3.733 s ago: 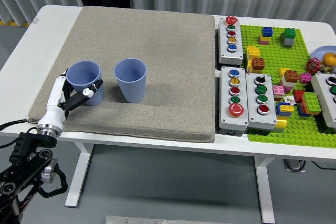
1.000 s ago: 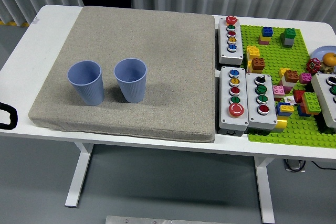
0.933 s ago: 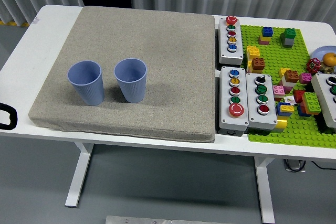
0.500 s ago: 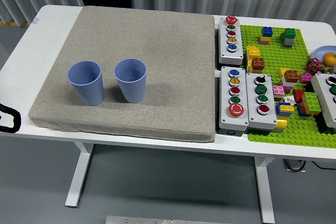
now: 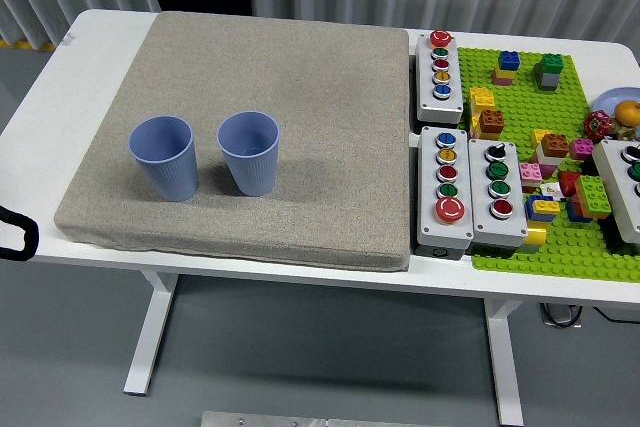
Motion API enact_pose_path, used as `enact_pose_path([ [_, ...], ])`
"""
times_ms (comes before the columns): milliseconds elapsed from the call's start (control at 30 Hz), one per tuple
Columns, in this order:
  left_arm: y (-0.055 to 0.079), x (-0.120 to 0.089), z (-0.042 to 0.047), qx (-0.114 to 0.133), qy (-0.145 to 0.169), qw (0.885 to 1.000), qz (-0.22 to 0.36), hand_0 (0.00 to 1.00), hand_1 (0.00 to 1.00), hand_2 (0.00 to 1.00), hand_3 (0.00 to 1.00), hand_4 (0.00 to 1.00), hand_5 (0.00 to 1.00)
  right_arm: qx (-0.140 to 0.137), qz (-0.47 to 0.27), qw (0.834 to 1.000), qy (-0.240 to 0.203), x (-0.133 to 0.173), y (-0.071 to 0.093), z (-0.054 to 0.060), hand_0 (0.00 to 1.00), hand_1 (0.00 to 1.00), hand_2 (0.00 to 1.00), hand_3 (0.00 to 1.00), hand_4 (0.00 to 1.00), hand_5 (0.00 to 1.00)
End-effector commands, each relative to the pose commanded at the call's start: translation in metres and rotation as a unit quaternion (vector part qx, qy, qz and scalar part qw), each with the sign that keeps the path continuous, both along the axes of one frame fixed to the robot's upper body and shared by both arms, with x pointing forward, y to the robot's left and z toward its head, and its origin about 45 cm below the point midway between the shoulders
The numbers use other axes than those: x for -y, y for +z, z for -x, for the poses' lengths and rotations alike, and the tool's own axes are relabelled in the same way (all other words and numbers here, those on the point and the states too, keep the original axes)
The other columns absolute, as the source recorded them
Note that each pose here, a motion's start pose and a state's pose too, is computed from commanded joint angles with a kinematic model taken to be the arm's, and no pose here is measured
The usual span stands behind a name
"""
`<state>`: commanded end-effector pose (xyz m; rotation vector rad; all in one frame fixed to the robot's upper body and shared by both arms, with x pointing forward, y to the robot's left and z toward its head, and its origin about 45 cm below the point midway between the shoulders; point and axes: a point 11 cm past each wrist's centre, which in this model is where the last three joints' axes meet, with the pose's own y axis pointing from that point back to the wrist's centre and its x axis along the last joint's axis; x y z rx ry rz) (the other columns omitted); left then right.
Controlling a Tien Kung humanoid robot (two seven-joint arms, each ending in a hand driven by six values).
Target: Pick cup pour cup place
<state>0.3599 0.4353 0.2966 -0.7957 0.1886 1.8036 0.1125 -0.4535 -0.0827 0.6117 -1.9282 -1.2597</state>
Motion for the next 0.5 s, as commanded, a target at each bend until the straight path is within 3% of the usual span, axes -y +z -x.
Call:
enact_pose_path([
  [167,0.001,-0.003,0.0049,0.001,0.007,1.000,-0.005,0.878,0.859,0.937,0.934,0.800,0.998,0.001,0.001,1.000,0.003,0.001,0.001,-0.002,0.707,0.632,0.586,0.573,0.002,0.107],
  [500,-0.013,-0.004,0.0163,-0.010,0.015,1.000,-0.002,0.877,0.858,0.936,0.934,0.802,0.998,-0.001,0.004,1.000,0.005,0.004,0.002,-0.002,0.706,0.632,0.587,0.575,0.002,0.113],
])
